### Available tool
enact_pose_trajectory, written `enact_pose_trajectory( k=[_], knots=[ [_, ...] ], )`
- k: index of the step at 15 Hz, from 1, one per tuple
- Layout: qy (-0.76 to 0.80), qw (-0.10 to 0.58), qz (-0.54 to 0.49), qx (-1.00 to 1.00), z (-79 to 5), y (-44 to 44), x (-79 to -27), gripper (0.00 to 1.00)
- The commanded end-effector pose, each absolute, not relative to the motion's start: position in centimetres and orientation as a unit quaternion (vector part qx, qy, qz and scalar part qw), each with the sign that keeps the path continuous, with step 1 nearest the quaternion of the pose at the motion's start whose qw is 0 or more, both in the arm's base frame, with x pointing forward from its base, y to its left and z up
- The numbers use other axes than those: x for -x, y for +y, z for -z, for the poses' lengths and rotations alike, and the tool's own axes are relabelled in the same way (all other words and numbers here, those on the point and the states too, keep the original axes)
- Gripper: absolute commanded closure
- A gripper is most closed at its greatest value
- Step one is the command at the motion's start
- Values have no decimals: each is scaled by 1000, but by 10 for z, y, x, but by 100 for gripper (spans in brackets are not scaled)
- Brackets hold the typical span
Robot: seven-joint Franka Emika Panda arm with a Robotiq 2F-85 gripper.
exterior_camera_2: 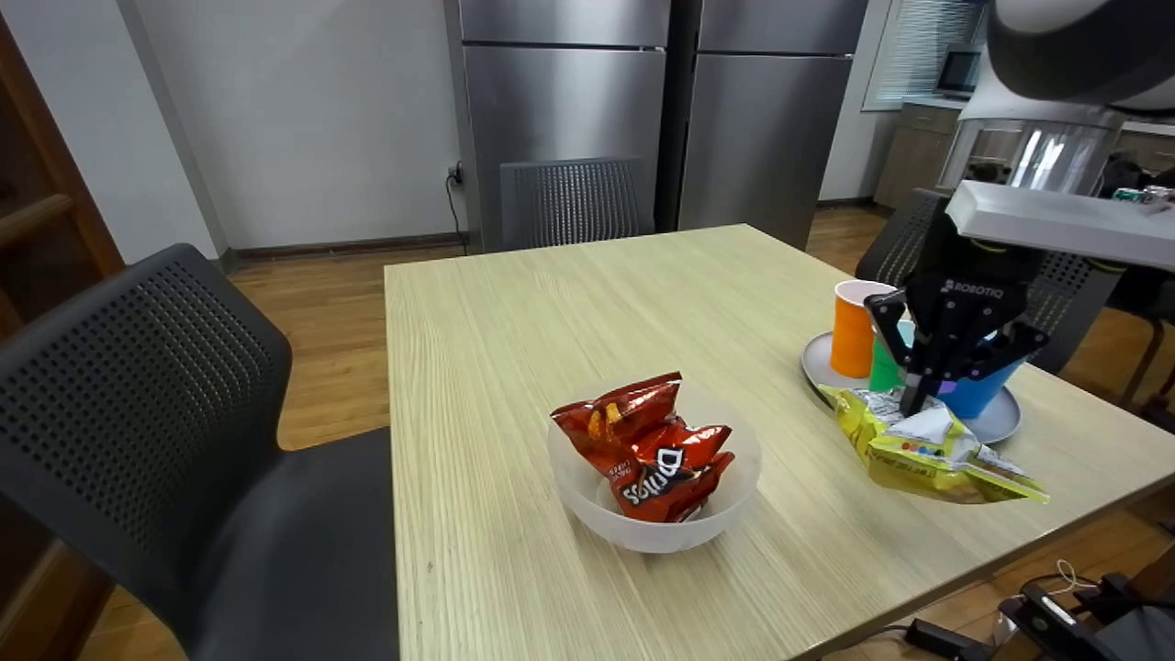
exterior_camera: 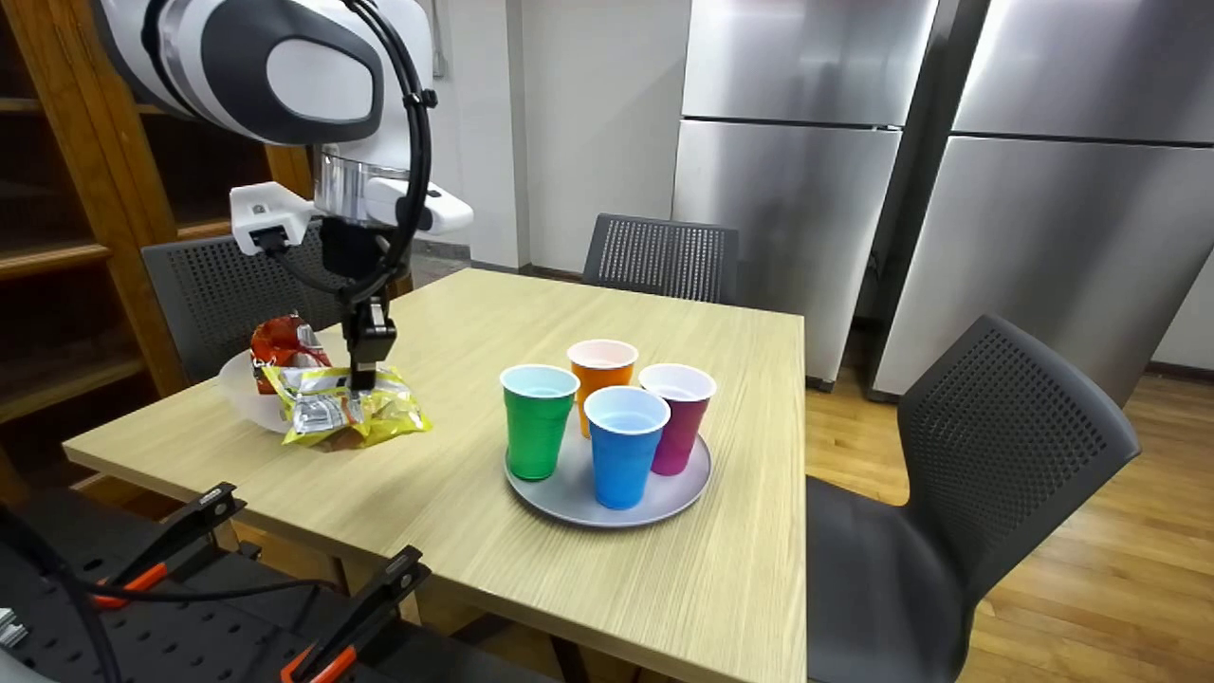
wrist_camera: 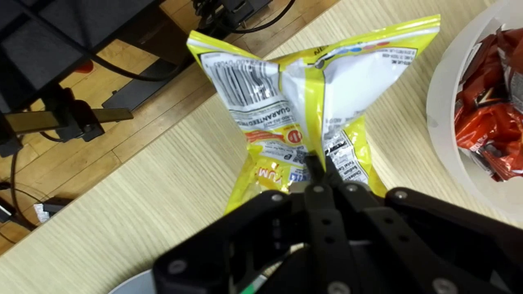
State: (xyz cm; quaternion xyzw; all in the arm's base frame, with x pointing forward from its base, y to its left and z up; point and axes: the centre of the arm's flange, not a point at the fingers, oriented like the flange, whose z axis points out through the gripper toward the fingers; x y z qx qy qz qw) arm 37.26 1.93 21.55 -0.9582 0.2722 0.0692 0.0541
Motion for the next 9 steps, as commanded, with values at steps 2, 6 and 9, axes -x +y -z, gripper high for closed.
enact_pose_trajectory(
  k=[2, 6, 9],
  knots=[
    [266, 65, -50, 960, -234, 50, -365, 100],
    [252, 74, -38, 964, -244, 69, -365, 100],
    [243, 76, -34, 966, -247, 87, -367, 100]
  ],
)
